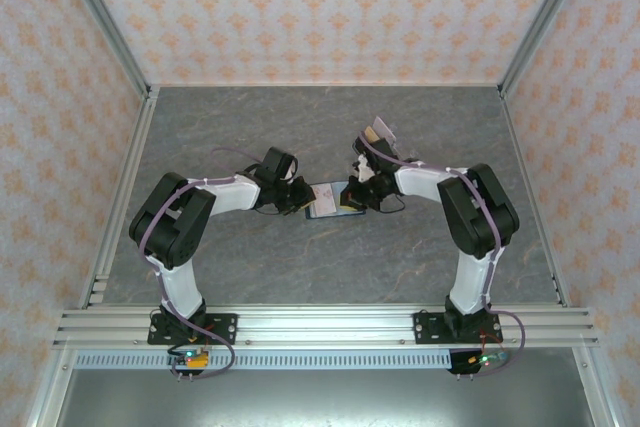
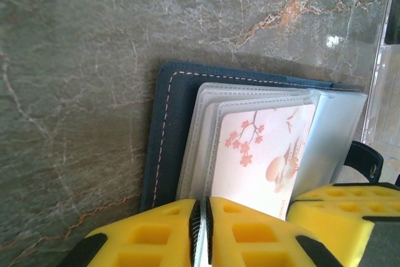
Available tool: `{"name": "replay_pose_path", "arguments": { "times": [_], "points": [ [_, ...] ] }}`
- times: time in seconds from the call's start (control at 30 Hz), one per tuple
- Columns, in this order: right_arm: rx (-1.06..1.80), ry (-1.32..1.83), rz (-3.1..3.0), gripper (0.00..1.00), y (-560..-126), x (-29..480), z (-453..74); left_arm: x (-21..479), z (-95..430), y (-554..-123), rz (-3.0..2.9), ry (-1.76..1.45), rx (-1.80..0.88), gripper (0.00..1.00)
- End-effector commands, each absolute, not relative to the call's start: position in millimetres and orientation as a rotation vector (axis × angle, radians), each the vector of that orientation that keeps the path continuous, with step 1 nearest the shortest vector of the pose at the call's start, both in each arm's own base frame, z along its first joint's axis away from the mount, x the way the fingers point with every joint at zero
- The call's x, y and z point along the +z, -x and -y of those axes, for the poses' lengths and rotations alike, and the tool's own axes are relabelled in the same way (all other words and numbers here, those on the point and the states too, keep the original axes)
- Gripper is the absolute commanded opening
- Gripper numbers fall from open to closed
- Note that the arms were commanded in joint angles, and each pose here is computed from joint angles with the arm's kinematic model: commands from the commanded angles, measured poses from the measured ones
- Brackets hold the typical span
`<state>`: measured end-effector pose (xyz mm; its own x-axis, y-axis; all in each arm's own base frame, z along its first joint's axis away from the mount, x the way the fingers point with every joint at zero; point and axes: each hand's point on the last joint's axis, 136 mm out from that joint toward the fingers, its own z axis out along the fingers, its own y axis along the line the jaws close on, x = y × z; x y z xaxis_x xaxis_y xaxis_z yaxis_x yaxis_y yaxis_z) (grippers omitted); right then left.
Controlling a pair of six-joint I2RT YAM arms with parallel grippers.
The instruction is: Take the credit cards out of the card holder
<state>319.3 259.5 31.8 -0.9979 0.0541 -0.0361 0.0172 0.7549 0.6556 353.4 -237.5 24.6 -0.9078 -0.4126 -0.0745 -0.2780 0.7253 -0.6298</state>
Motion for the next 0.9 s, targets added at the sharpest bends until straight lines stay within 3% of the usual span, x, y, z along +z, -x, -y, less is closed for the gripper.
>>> {"name": "replay_pose_path", "arguments": {
  "times": [0.0, 0.17, 0.4, 0.87],
  "points": [
    [1.023, -0.031, -2.887, 0.00, -317, 36, -250, -7, 213, -330, -2.830, 0.634, -0.768, 0.14],
    [1.096, -0.012, -2.864, 0.00, -317, 45, -257, -4, 213, -330, -2.828, 0.624, -0.775, 0.11],
    [1.226, 0.001, -2.868, 0.20, -308, 49, -271, -6, 214, -330, -2.832, 0.624, -0.778, 0.10],
    [1.220, -0.021, -2.915, 0.19, -306, 35, -277, -8, 214, -329, -2.834, 0.630, -0.781, 0.09]
  ]
}}
